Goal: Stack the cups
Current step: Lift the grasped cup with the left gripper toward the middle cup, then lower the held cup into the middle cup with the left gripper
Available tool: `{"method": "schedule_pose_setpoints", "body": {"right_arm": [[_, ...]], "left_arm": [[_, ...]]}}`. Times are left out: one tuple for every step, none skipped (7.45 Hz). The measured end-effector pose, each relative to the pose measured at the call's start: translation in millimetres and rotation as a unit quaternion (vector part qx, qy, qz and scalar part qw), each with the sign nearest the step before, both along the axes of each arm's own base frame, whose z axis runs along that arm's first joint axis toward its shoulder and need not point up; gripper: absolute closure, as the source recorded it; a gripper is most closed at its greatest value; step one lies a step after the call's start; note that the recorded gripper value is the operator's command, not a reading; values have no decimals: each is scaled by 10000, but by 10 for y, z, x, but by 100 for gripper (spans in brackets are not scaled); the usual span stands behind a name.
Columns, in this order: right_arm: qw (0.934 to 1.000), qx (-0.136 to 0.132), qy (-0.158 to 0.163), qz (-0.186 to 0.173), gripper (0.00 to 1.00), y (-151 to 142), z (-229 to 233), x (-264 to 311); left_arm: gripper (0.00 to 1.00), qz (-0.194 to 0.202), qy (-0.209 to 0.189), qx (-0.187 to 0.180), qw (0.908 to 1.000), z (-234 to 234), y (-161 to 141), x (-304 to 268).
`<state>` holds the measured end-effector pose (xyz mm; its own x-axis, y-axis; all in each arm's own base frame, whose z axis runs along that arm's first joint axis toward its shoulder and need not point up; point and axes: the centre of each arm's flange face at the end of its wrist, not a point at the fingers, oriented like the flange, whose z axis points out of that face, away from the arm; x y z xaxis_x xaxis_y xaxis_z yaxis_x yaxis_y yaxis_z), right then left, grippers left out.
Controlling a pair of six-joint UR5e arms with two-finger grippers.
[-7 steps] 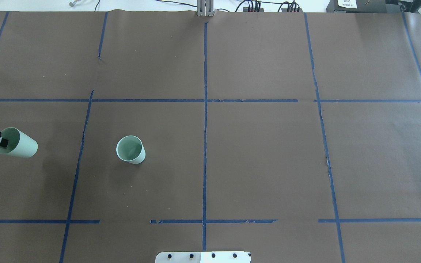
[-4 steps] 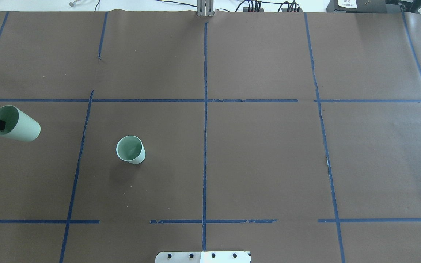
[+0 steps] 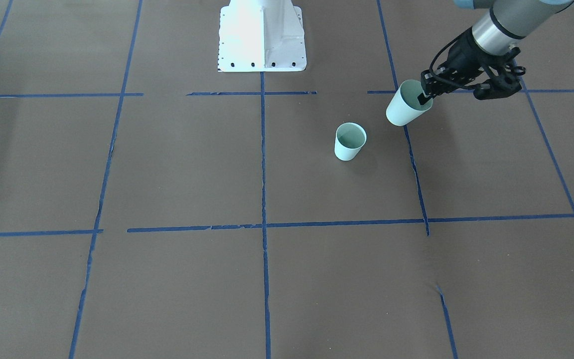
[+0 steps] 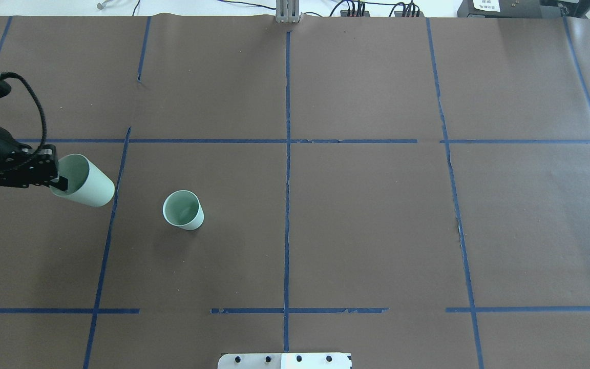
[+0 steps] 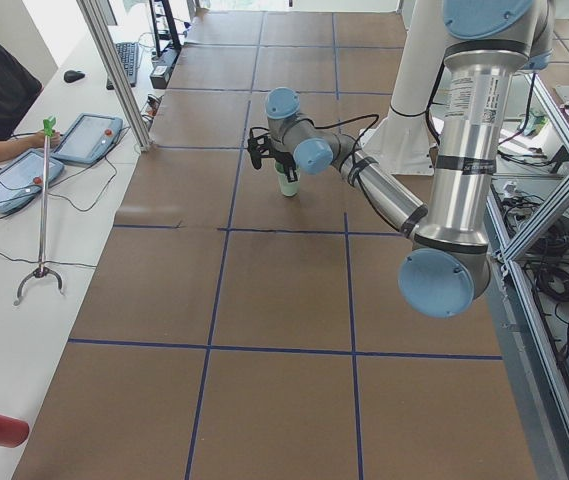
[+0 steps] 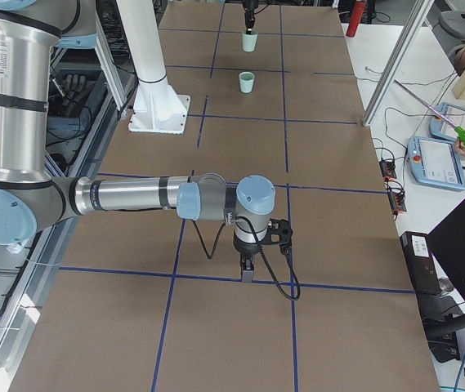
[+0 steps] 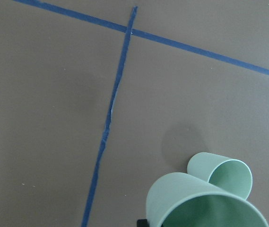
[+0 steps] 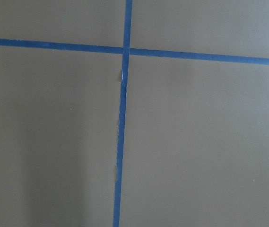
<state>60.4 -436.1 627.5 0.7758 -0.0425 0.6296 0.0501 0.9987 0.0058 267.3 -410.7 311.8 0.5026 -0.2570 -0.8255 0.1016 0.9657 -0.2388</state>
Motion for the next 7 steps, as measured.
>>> {"method": "schedule_pose_setpoints", "body": {"right_arm": [[10000,1,0,0,0,0,1,0],[10000,0,0,0,0,0,2,0],[10000,-2,0,0,0,0,2,0],[10000,-4,0,0,0,1,3,0],[10000,-7,0,0,0,1,5,0],[10000,-5,0,0,0,1,4,0],[10000,-2,0,0,0,0,2,0]], "left_arm": [[100,-55,-129,-73,9999,-216,-40,226],[100,-114,-256,-97,9996,-365,-99,375],[100,-133,-327,-113,9993,-431,-151,475],[100,-135,-372,-115,9991,-464,-202,570],[100,-133,-430,-84,9990,-474,-220,677],[100,-133,-487,-38,9987,-471,-207,764],[100,-124,-529,-27,9985,-449,-198,817]]}}
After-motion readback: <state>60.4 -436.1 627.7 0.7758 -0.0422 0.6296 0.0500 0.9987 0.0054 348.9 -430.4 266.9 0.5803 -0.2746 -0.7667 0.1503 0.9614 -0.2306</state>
